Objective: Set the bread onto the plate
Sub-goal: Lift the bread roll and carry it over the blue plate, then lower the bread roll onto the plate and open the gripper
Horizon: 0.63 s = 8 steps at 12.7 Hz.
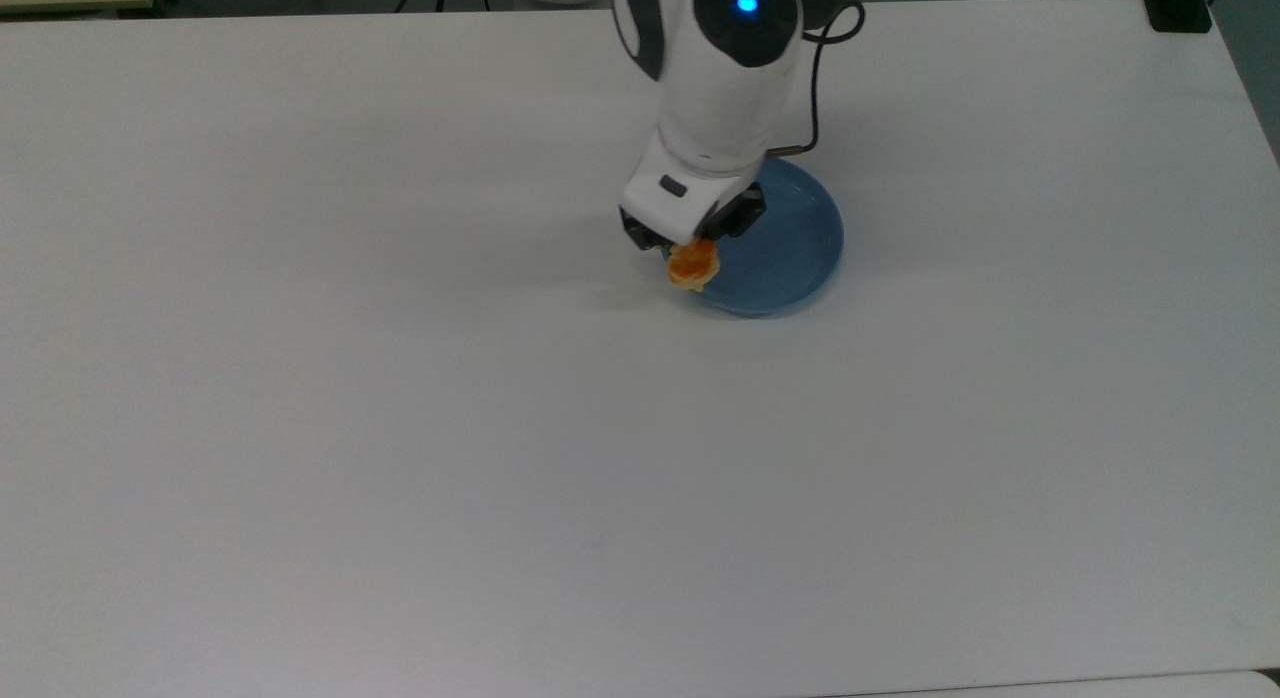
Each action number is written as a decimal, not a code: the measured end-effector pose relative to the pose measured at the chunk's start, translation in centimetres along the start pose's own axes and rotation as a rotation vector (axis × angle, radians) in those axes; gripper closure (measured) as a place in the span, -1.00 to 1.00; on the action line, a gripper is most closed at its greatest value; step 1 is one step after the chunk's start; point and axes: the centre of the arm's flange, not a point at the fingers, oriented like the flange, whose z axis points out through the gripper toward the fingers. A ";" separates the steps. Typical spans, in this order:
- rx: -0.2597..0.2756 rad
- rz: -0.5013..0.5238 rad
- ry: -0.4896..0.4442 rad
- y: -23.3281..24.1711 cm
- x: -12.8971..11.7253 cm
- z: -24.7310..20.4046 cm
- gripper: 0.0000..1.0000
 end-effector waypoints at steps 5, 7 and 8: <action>-0.004 0.134 -0.002 -4.9 -1.5 2.9 0.49; 0.007 0.211 0.029 -6.3 -1.7 3.5 0.49; 0.009 0.226 0.033 -6.5 -1.8 3.6 0.47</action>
